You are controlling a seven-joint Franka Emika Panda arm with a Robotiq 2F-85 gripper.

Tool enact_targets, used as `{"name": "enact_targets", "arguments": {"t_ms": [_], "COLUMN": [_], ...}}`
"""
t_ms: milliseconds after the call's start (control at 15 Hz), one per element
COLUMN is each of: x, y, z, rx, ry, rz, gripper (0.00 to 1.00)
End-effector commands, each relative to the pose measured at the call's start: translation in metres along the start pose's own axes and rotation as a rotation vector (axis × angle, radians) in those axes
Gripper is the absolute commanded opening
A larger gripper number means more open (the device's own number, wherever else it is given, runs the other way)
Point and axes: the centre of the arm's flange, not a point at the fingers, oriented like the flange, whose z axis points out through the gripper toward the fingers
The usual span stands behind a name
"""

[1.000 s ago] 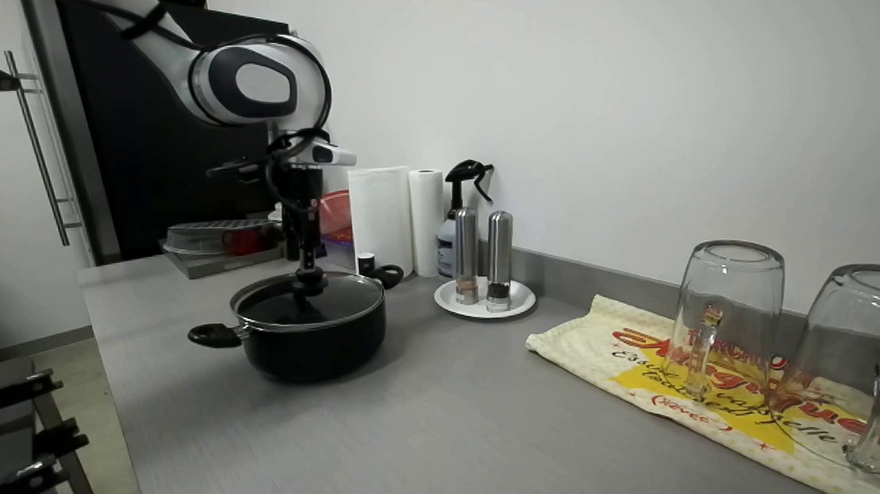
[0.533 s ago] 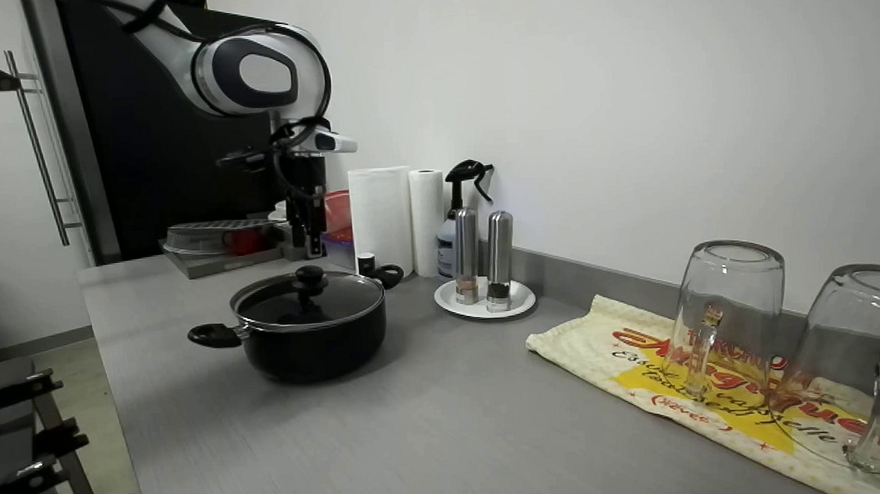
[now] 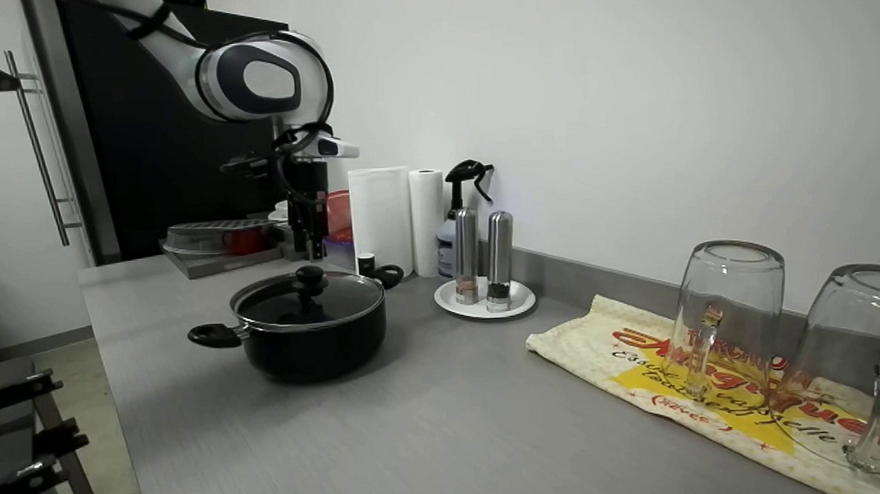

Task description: Uncover the pot and put the lid on the counter

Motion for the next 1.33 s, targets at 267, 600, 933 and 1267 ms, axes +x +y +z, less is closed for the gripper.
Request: {"name": "enact_targets", "arguments": {"t_ms": [267, 600, 933, 1267], "x": [0.005, 0.005, 0.005, 0.004], "y": [-0.001, -0.001, 0.001, 0.0], "z": [0.024, 0.03, 0.027, 0.025], "rx": [-0.035, -0.037, -0.037, -0.036], "ry": [-0.023, -0.03, -0.032, -0.028], "rz": [0.007, 0.002, 0.006, 0.003], "gripper": [1.0, 0.66, 0.28, 0.26]}}
